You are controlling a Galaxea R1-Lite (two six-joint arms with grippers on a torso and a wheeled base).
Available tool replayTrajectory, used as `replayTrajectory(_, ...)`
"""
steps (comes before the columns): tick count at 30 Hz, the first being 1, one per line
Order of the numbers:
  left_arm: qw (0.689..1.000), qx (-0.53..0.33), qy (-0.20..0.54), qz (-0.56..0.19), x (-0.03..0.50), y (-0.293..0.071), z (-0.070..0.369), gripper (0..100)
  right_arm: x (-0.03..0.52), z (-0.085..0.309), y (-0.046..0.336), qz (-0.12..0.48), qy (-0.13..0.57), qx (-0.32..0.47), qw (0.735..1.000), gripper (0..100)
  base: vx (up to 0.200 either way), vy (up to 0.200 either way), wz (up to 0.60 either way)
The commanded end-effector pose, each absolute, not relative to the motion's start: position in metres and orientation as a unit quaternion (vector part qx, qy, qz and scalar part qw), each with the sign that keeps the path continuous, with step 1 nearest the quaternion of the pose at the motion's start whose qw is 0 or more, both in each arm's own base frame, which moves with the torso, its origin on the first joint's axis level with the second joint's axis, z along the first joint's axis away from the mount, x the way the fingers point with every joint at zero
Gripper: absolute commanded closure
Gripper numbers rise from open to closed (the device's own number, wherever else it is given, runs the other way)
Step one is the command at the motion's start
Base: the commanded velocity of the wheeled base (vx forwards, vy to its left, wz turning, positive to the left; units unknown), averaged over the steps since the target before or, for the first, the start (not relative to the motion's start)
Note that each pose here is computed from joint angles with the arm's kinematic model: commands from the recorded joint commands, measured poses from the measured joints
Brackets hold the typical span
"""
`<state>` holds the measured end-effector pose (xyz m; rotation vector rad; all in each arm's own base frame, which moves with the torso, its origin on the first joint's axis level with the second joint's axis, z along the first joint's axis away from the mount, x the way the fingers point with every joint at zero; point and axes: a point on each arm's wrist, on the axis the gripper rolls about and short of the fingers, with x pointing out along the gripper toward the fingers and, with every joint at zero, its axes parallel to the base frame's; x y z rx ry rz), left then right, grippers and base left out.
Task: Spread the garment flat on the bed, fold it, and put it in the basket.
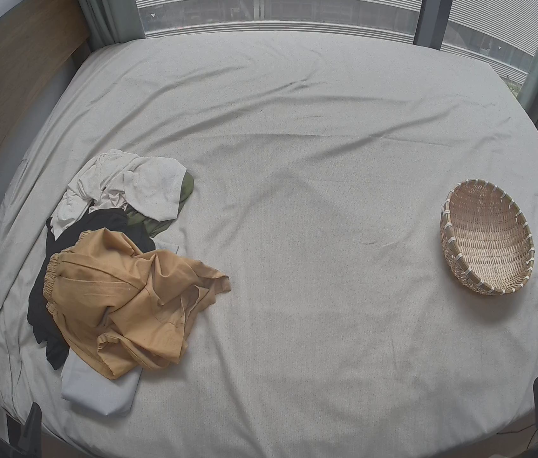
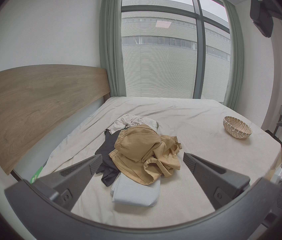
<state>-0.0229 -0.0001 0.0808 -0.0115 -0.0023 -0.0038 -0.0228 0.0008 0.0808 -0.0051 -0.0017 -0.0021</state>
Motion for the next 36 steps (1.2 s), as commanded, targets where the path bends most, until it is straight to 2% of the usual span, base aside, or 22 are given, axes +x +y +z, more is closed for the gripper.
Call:
replayTrajectory(1,1.0,-0.005,-0.001,-0.002,-0.023,0.0,0.076,0,-0.021,0.076,0.001,0.0,0.009,-0.002,1.0,0,0.0,0.0,0.0)
replayTrajectory(12,1.0,-0.004,-0.003,-0.007,-0.023,0.0,0.076,0,-0.021,0.076,0.001,-0.001,0.009,-0.001,1.0,0,0.0,0.0,0.0)
replayTrajectory(13,1.0,-0.007,-0.022,-0.005,-0.024,0.0,0.083,0,-0.021,0.076,0.001,-0.001,0.009,-0.001,1.0,0,0.0,0.0,0.0)
replayTrajectory(14,0.997,-0.011,-0.076,-0.006,-0.031,0.0,0.109,0,-0.021,0.076,0.001,-0.001,0.009,-0.001,1.0,0,0.0,0.0,0.0)
replayTrajectory(16,0.995,-0.016,-0.097,-0.011,-0.036,0.0,0.137,0,-0.021,0.076,0.001,-0.002,0.009,0.0,1.0,0,0.0,0.0,0.0)
replayTrajectory(18,0.996,-0.018,-0.09,-0.013,-0.034,0.0,0.146,0,-0.021,0.076,0.001,-0.002,0.009,0.002,1.0,0,0.0,0.0,0.0)
replayTrajectory(26,0.991,-0.081,-0.003,-0.108,-0.021,0.0,0.133,0,-0.021,0.076,0.001,-0.002,0.009,0.002,1.0,0,0.0,0.0,0.0)
replayTrajectory(36,0.987,-0.095,0.042,-0.121,-0.01,-0.001,0.136,0,-0.021,0.076,0.001,-0.002,0.009,0.002,1.0,0,0.0,0.0,0.0)
